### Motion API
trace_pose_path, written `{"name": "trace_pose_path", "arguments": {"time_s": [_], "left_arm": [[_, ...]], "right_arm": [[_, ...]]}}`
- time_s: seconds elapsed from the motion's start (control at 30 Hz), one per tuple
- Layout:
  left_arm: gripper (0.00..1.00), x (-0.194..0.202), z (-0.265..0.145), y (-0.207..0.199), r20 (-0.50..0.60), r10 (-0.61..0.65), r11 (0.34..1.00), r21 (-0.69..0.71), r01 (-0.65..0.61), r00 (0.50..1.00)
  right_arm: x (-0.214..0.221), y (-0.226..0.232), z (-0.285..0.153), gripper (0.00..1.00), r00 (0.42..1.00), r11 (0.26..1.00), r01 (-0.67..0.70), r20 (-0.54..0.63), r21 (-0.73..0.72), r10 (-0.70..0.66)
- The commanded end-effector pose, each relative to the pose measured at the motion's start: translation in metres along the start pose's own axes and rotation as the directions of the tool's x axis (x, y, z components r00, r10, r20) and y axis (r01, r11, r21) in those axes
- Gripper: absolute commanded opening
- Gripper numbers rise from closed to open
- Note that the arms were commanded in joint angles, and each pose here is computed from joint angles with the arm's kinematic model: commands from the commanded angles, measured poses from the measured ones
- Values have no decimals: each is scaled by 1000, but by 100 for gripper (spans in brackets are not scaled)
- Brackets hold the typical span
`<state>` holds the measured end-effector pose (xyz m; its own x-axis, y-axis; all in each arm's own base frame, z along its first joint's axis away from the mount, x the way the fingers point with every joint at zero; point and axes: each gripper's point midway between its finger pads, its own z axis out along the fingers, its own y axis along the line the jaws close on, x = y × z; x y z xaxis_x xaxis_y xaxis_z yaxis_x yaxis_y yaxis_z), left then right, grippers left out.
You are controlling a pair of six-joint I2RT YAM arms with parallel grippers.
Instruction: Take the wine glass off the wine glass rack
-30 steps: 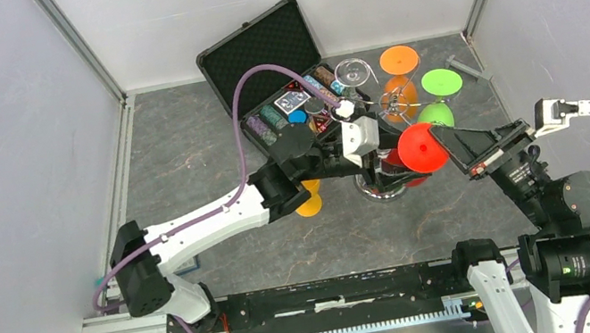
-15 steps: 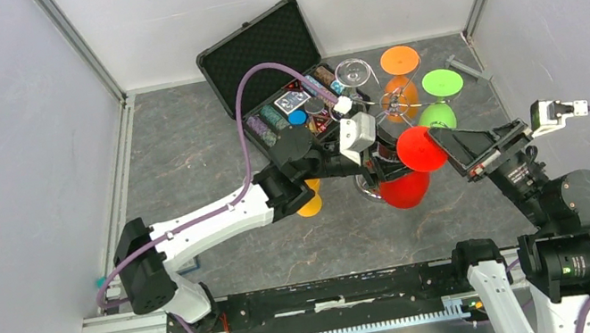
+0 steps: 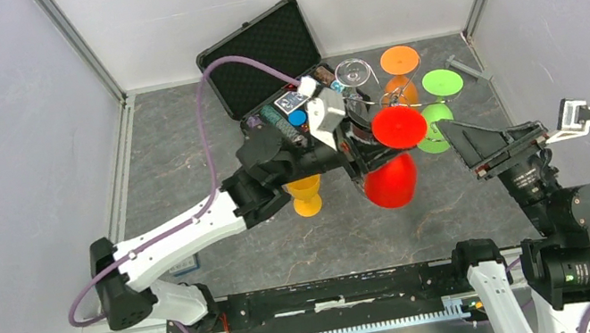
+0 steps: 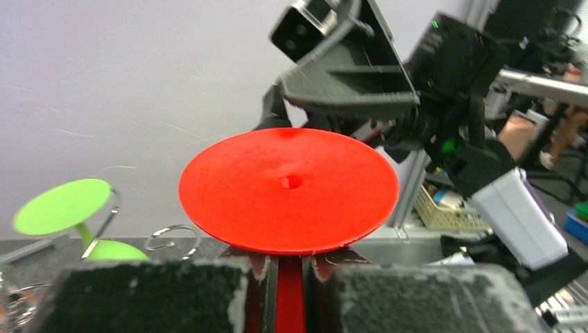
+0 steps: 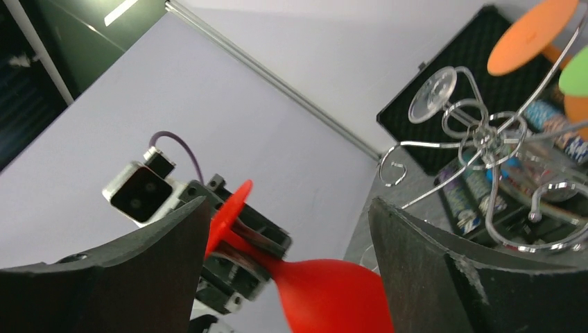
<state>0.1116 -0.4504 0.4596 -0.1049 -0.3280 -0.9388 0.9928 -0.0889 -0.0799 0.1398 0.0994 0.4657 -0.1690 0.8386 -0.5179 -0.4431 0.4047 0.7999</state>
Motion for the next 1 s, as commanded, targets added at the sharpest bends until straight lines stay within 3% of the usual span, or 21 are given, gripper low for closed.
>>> {"name": "trace_pose_path", "arguments": {"time_s": [0.0, 0.1, 0.3, 0.5, 0.77, 0.97], "left_arm": [[2, -91, -18, 20, 161, -22, 972, -228, 59, 987], [2, -117, -37, 55, 244, -107, 926, -329, 186, 964], [2, -152, -92, 122, 454, -199, 808, -425, 407, 868], [2, -176, -143, 153, 561, -125, 741, -495, 453, 818], [2, -196, -202, 184, 651, -38, 660, -554, 508, 759], [2, -206, -225, 196, 711, -12, 642, -534, 550, 703]], "right_arm": [[-16, 44, -3, 89, 974, 960, 224, 73, -169, -214], [-11, 61, 1, 89, 975, 939, 221, 37, -265, -219], [-15, 80, 11, 89, 975, 906, 217, 35, -364, -219], [-30, 98, 38, 90, 961, 853, 264, 42, -450, -275], [-50, 73, 108, 90, 972, 860, 207, -1, -467, -234], [10, 92, 165, 88, 947, 842, 172, -149, -512, -284]]}}
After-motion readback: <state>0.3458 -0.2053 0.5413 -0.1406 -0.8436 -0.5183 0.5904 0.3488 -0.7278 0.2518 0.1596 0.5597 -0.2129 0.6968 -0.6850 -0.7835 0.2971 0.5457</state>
